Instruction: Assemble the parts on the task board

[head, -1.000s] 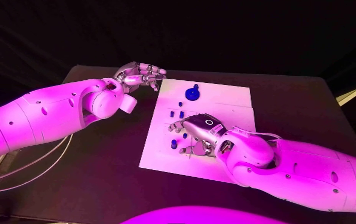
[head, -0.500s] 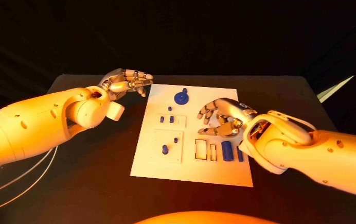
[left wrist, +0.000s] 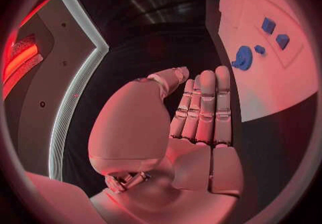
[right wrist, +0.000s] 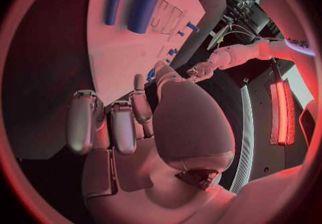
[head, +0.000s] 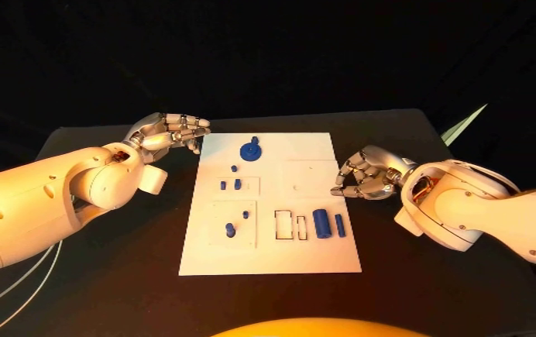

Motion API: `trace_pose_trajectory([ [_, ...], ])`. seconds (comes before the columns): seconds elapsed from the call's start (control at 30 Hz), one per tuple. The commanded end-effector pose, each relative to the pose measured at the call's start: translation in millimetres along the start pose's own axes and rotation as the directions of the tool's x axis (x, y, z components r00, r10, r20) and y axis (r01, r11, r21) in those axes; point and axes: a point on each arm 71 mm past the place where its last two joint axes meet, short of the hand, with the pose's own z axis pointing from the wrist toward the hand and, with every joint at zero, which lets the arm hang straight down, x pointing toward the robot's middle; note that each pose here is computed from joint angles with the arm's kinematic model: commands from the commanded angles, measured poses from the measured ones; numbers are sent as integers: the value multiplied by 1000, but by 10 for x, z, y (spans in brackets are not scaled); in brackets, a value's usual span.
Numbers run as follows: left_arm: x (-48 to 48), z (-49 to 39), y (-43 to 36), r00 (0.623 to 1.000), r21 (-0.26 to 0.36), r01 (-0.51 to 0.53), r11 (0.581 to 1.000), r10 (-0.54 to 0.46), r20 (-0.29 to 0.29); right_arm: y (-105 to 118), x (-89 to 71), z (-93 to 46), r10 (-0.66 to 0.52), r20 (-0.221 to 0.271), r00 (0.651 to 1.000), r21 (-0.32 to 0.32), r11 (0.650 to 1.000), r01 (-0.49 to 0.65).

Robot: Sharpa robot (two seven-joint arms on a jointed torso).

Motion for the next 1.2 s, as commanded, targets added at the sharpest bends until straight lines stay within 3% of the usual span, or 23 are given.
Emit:
trace_pose_trajectory([
  [0.03,33,4,4,1000,3,6,1000,-6,-8,-41,43,-40,-27,-11,1000,24,999,28],
  [0.57,59,-3,15,1000,2,12,1000,-12,-14,-40,510,-48,-89,-81,993,40,995,92],
  [1.2,38,-15,18,1000,-3,11,1000,-11,-11,23,700,3,-126,-149,981,47,990,134],
])
